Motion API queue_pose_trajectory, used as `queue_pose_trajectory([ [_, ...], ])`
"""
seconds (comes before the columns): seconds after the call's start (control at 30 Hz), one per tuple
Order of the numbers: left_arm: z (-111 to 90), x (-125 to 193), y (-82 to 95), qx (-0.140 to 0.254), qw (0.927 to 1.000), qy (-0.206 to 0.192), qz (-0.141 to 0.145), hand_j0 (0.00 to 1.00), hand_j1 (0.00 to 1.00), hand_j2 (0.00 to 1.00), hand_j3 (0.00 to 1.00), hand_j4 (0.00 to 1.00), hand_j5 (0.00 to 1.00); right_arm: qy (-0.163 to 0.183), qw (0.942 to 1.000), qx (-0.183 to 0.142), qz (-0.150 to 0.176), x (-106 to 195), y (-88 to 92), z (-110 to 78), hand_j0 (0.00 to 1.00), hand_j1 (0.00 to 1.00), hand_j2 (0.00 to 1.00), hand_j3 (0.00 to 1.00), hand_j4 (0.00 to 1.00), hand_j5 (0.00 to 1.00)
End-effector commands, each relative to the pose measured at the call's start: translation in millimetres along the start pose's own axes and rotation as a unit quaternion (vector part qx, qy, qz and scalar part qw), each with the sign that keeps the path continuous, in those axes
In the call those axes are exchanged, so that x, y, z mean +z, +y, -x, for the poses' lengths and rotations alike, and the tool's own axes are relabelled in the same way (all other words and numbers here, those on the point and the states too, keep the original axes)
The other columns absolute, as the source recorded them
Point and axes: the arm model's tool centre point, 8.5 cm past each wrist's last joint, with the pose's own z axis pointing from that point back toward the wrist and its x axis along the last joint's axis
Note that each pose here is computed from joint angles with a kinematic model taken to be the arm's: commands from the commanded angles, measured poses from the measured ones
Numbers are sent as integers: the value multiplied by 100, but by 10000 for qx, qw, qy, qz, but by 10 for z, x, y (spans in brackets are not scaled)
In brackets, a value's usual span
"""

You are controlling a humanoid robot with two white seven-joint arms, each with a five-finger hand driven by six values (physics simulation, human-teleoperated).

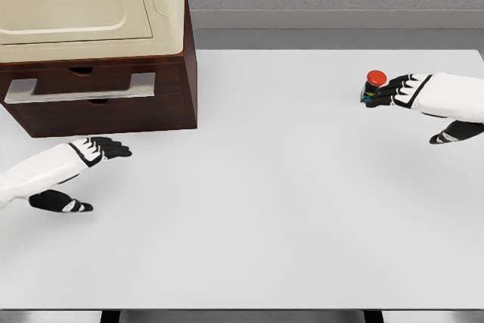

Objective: Open the cabinet drawer with left arm, and place a switch into the drawer with right arm

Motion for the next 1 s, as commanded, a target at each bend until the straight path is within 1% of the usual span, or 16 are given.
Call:
queue_pose_trajectory([
  [0.0, -25, -8, 13, 4, 10000, -40, 3, 100, 100, 100, 100, 100, 100, 2, 10000, -14, 8, 5, -6, -2, 100, 100, 100, 100, 100, 100],
  [0.13, -47, -72, 255, -282, 9994, -135, -148, 100, 100, 100, 100, 100, 100, 58, 10000, -55, 52, 12, -11, 44, 100, 100, 100, 100, 100, 100],
  [0.23, -254, -235, 405, -482, 9972, -542, -163, 100, 100, 100, 100, 100, 100, 294, 9992, -129, 228, 55, -98, 228, 100, 100, 100, 100, 100, 100],
  [0.3, -266, -257, 489, -541, 9966, -577, -228, 100, 100, 100, 100, 100, 100, 498, 9965, -541, 409, 1, 21, 459, 100, 100, 100, 100, 100, 100],
  [0.37, -289, -287, 724, -596, 9952, -643, -434, 100, 100, 100, 100, 100, 100, 819, 9915, -878, 503, 63, 110, 712, 100, 100, 100, 100, 100, 100],
  [0.4, -300, -299, 789, -544, 9952, -677, -456, 100, 100, 100, 100, 100, 100, 820, 9916, -868, 505, 49, 105, 716, 100, 100, 100, 100, 100, 100],
  [0.47, -294, -233, 904, -191, 9974, -653, -220, 100, 100, 100, 100, 100, 100, 1031, 9931, -417, 373, -12, -32, 760, 100, 100, 100, 100, 100, 100],
  [0.5, -302, -238, 948, -207, 9974, -665, -188, 100, 100, 100, 100, 100, 100, 1061, 9936, -241, 314, -113, -62, 754, 100, 100, 100, 100, 100, 100],
  [0.57, -262, -136, 927, 110, 9986, -514, 52, 100, 100, 100, 100, 100, 100, 1102, 9929, -162, 425, -276, -187, 813, 100, 100, 100, 100, 100, 100],
  [0.63, -270, -72, 1111, -123, 9990, -428, 69, 100, 100, 100, 100, 100, 100, 1073, 9935, -162, 346, -439, -262, 866, 100, 100, 100, 100, 100, 100],
  [0.7, -290, -94, 1180, -203, 9987, -468, 20, 100, 100, 100, 100, 100, 100, 1157, 9929, -124, 243, -624, -274, 928, 100, 100, 100, 100, 100, 100],
  [0.73, -290, -107, 1136, -143, 9987, -485, 61, 100, 100, 100, 100, 100, 100, 1148, 9931, -142, 200, -672, -242, 928, 100, 100, 100, 100, 100, 100],
  [0.77, -261, -81, 1047, 182, 9988, -445, 81, 100, 100, 100, 100, 100, 100, 1113, 9936, -130, 132, -711, -222, 915, 100, 100, 100, 100, 100, 100],
  [0.8, -264, -73, 991, 362, 9975, -469, 392, 100, 100, 100, 100, 100, 100, 1080, 9941, -89, 84, -757, -243, 903, 100, 100, 100, 100, 100, 100],
  [0.87, -348, -72, 962, 1095, 9837, -830, 1164, 100, 100, 100, 100, 100, 100, 1087, 9939, -161, -67, -866, -188, 941, 100, 100, 100, 100, 100, 100],
  [0.97, -401, -56, 1001, 1740, 9704, -1140, 1224, 100, 100, 100, 100, 100, 100, 1177, 9927, -137, -225, -994, -162, 988, 100, 100, 100, 100, 100, 100],
])
